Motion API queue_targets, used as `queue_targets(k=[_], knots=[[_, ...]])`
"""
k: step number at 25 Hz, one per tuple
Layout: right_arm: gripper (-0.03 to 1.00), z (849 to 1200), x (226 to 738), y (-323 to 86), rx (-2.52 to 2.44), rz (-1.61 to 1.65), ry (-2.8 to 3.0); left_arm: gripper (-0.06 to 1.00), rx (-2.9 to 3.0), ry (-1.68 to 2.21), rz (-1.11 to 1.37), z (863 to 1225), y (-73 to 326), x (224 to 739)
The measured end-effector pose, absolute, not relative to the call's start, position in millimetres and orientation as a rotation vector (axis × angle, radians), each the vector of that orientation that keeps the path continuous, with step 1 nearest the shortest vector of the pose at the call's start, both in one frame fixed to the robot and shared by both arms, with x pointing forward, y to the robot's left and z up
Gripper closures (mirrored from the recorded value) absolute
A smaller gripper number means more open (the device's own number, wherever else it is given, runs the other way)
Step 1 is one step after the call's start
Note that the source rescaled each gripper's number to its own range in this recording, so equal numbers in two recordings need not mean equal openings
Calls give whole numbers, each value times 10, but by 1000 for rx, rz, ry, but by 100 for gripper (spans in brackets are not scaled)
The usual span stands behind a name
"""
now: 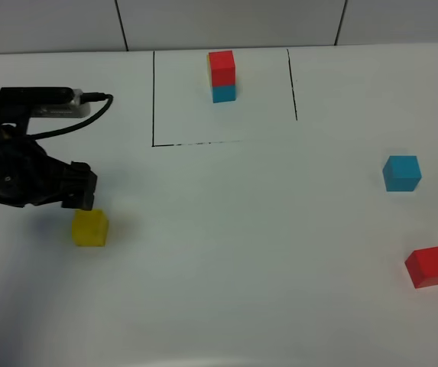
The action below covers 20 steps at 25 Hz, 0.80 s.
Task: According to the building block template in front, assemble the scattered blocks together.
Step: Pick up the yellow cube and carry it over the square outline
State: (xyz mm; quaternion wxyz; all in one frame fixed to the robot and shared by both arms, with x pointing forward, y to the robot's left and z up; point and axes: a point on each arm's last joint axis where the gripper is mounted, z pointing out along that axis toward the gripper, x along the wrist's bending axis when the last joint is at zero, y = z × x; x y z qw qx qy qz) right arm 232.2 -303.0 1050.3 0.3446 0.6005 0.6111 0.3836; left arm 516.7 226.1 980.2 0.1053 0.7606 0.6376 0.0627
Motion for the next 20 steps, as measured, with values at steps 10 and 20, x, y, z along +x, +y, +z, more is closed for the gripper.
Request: queue_targets(k=[10,20], knots=[[7,10503,2322,-3030,1560,996,1587,-6,2330,1969,67,9210,2074,5398],[11,10503,2322,-3030,1562,998,1585,85,2335,2024,29,8997,2063,5429]])
